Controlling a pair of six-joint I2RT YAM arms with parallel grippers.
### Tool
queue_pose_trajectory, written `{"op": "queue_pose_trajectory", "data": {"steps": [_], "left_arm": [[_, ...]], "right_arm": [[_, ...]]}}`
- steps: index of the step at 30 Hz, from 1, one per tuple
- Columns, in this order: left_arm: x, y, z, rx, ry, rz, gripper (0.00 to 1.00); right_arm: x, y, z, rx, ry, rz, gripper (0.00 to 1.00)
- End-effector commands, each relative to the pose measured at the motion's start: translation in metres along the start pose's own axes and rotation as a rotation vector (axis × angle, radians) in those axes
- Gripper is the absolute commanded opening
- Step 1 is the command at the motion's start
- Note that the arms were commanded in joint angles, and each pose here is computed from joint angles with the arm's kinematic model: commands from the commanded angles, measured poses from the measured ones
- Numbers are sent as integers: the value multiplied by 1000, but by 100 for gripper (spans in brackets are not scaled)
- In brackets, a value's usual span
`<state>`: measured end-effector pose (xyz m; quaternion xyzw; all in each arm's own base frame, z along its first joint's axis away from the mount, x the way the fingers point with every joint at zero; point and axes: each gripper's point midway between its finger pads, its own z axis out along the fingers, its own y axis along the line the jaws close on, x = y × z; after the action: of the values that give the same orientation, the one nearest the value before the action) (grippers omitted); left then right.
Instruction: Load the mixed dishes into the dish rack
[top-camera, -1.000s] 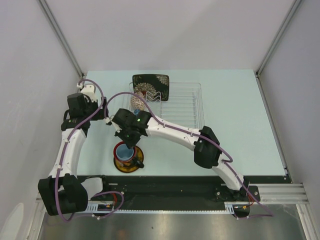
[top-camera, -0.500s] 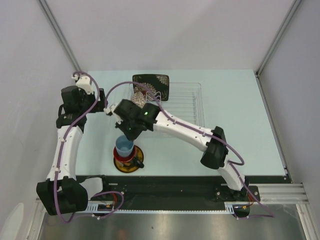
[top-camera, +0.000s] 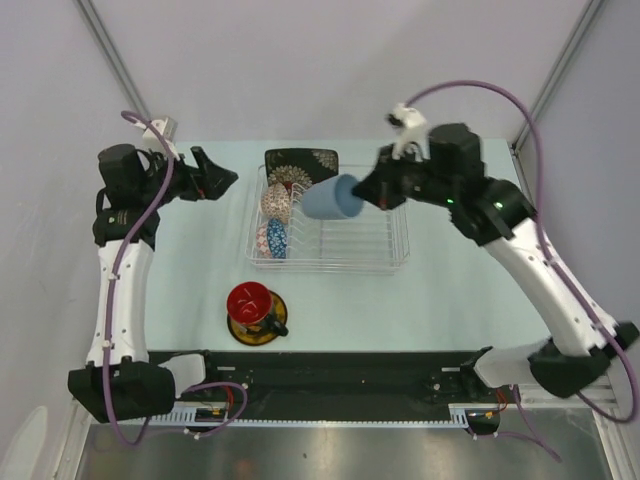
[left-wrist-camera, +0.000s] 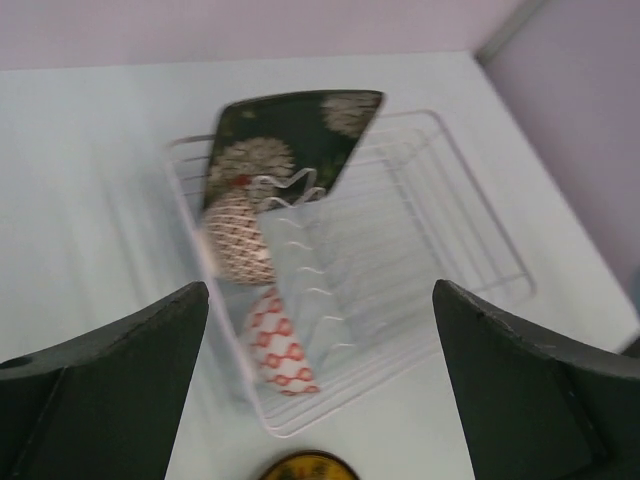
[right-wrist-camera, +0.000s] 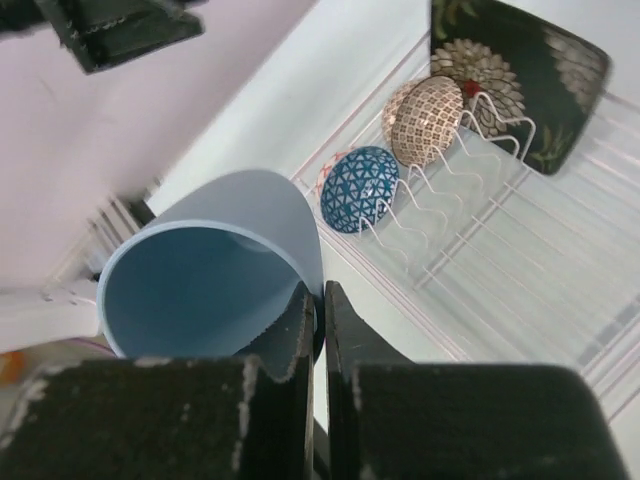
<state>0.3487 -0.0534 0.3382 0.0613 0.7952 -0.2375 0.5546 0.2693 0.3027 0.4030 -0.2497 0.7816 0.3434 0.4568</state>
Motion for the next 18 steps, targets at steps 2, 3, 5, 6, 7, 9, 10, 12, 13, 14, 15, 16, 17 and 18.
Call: {"op": "queue_pose_trajectory", "data": {"steps": [2,3,5,6,7,9,10,12,13,14,15,16,17,18], "left_arm": [[-5,-83,0,501,99,-268,100],[-6,-90,3,537,102,-266,100],[0,-111,6,602,139,-263,100],[5,-125,7,633,164,-255,100],[9,-136,7,658,183,-253,100],[16,-151,9,706,209,-272,100],[17,-158,5,741,244,-341,100],[18,-166,3,802,245,-357,100],[17,-171,0,833,255,-361,100],[18,-171,0,842,263,-363,99],[19,-172,-2,851,269,-365,100],[18,-175,-4,862,287,-392,100],[18,-177,-7,896,281,-375,100],[17,-180,-9,915,283,-377,99]], "right_arm": [[10,-7,-34,-238,-151,262,0],[15,-6,-34,-249,-146,272,0],[17,0,-33,-291,-161,298,0],[16,2,-31,-310,-161,323,0],[9,4,-29,-333,-186,317,0],[5,4,-25,-348,-196,329,0],[3,4,-19,-371,-194,348,0],[-1,4,-12,-396,-195,365,0],[-6,5,-8,-424,-207,370,0],[-7,5,-5,-437,-204,382,0],[-12,5,-4,-453,-223,378,0],[-10,3,4,-461,-206,407,0],[-10,2,6,-468,-203,416,0],[-11,1,9,-474,-208,418,0]]}}
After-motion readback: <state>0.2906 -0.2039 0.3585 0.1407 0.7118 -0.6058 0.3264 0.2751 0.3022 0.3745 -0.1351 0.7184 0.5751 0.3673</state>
